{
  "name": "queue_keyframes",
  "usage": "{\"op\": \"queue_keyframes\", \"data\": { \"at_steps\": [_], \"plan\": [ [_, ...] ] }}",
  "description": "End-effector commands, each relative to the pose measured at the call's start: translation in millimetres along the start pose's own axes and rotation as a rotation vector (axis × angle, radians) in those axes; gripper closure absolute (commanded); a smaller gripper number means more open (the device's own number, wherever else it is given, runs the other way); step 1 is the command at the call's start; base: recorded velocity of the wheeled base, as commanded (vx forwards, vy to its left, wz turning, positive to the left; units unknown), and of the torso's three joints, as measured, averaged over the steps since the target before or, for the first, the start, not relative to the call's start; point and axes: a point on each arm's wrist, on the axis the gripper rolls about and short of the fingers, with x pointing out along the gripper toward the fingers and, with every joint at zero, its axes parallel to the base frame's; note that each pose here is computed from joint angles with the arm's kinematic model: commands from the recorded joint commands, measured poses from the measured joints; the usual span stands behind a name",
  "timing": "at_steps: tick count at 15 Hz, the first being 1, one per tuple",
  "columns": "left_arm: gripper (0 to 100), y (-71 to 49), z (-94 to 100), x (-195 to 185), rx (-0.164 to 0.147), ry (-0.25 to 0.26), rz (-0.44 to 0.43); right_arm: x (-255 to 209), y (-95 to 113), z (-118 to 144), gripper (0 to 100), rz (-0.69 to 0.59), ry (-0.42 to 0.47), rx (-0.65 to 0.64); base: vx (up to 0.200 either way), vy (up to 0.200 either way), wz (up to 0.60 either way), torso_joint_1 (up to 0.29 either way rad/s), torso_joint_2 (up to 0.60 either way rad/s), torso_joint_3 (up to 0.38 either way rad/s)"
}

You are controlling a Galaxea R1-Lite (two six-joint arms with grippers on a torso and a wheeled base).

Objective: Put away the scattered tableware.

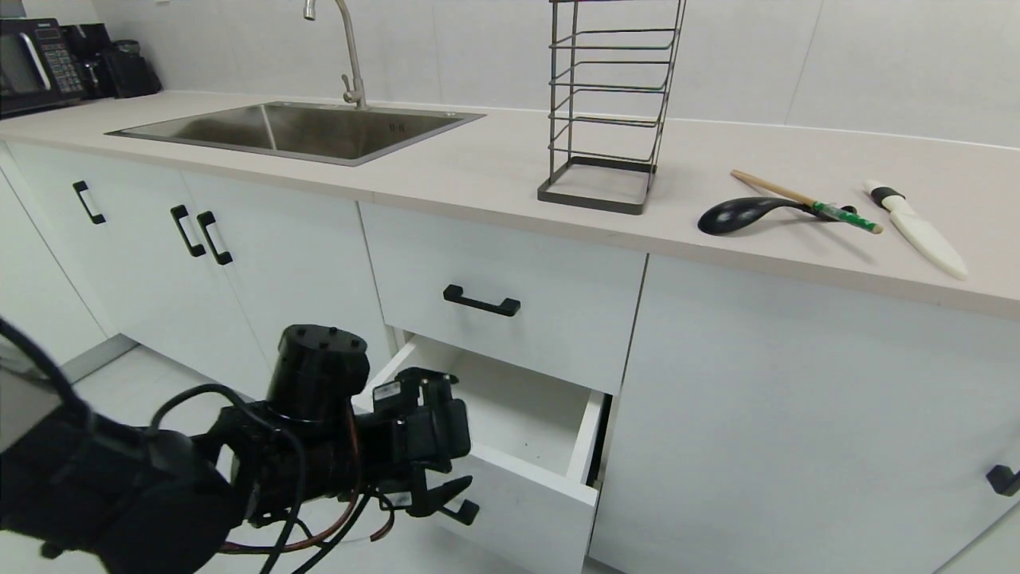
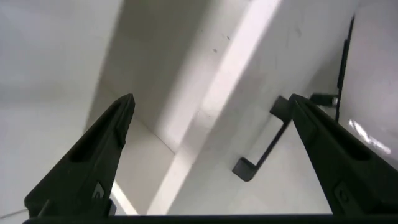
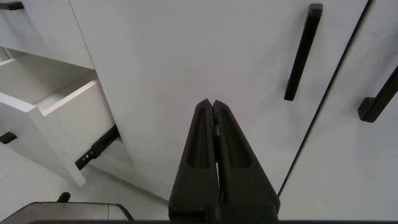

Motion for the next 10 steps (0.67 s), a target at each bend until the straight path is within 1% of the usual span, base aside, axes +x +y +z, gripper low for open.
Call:
{"op": "queue_keyframes", "data": {
  "at_steps": [1, 2, 3, 4, 5, 6, 7, 8, 9, 10],
  "plan": [
    [0, 17.2, 27.5, -70, -0.157, -0.128, 0.153, 0, 0, 0, 100, 0.0, 0.0, 0.0, 0.0, 0.0, 0.0, 0.0, 0.0, 0.0],
    [0, 20.5, 26.4, -83, -0.261, -0.131, 0.182, 0, 0, 0, 100, -0.001, 0.0, 0.0, 0.0, 0.0, 0.0, 0.0, 0.0, 0.0],
    [0, 29.7, 20.1, -96, -0.403, -0.127, 0.239, 0, 0, 0, 100, 0.0, 0.0, 0.0, 0.0, 0.0, 0.0, 0.0, 0.0, 0.0],
    [0, 37.2, 10.3, -101, -0.521, -0.106, 0.278, 0, 0, 0, 100, -0.001, 0.0, 0.0, 0.0, 0.0, 0.0, 0.0, 0.0, 0.0],
    [0, 42.0, -1.5, -103, -0.629, -0.072, 0.303, 0, 0, 0, 100, 0.0, 0.0, 0.0, 0.0, 0.0, 0.0, 0.0, 0.0, 0.0],
    [0, 46.9, -12.1, -101, -0.724, -0.024, 0.307, 0, 0, 0, 100, 0.0, 0.0, 0.0, 0.0, 0.0, 0.0, 0.0, 0.0, 0.0],
    [0, 47.9, -17.0, -97, -0.773, 0.0, 0.298, 0, 0, 0, 100, -0.001, -0.001, 0.001, 0.0, 0.0, 0.0, 0.0, 0.0, 0.0],
    [0, 50.3, -23.4, -87, -0.881, 0.041, 0.27, 0, 0, 0, 100, -0.001, -0.001, 0.0, 0.0, 0.0, 0.0, 0.0, 0.0, 0.0],
    [0, 50.3, -25.7, -76, -0.965, 0.061, 0.241, 0, 0, 0, 100, -0.001, -0.001, 0.001, 0.0, 0.0, 0.0, 0.0, 0.0, 0.0],
    [0, 49.8, -27.2, -72, -1.008, 0.068, 0.227, 0, 0, 0, 100, 0.0, 0.0, 0.0, 0.0, 0.0, 0.0, 0.0, 0.0, 0.0]
  ]
}}
